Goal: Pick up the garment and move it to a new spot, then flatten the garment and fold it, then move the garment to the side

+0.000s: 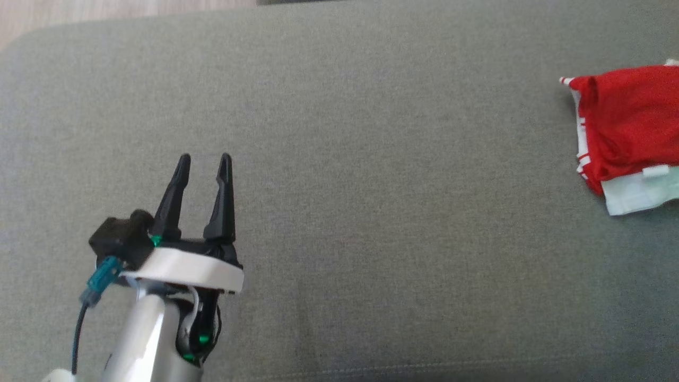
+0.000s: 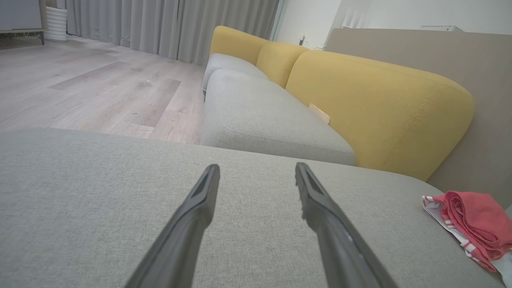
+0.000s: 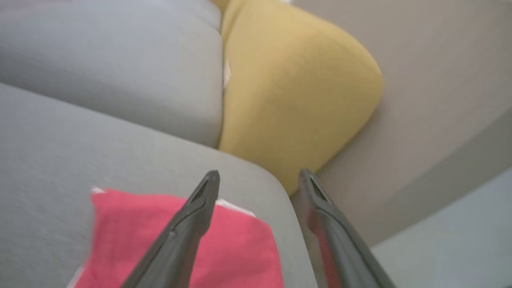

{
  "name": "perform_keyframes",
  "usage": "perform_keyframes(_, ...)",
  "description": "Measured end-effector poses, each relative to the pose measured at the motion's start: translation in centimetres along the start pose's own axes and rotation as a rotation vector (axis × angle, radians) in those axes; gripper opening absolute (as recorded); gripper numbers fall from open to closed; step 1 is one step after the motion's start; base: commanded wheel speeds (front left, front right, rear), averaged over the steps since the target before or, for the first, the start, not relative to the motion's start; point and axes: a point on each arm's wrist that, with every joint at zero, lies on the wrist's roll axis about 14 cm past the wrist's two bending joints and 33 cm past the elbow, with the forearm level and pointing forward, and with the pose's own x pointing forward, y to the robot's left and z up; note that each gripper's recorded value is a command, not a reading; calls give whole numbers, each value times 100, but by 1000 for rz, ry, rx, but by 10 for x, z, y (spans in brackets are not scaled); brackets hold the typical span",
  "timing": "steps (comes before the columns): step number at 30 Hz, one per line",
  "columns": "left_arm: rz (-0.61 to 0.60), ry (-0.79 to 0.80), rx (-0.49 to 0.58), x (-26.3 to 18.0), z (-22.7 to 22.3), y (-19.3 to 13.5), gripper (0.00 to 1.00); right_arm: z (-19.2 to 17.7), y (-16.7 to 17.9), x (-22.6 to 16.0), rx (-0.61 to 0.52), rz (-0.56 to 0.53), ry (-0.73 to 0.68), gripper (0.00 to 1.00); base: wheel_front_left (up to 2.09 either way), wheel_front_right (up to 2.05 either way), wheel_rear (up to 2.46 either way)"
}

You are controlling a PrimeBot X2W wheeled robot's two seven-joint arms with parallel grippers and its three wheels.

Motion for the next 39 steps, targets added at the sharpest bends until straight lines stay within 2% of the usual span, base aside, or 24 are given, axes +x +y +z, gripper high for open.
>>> perform_keyframes(2,0,-4,0,-5,3,-1,100,25,15,-7,57,26,-83,100,0,0,0)
perform_keyframes(3,0,-4,0,-5,3,-1,100,25,15,-7,57,26,-83,100,0,0,0)
perform_keyframes(9,-5,-53,5,-15,21,-6,100,76,77,-48,272,152,-278,100,0,0,0)
perform_keyframes(13,-2,-83,9,-22,32,-9,100,82,116,-80,416,224,-332,100,0,0,0)
perform_keyframes(16,10,-94,10,-33,36,-9,100,67,142,-108,494,264,-343,100,0,0,0)
perform_keyframes(26,42,-128,18,-57,48,-8,100,47,160,-136,615,287,-348,100,0,0,0)
perform_keyframes(39,33,-146,24,-65,53,-10,100,47,159,-139,640,279,-361,100,0,0,0)
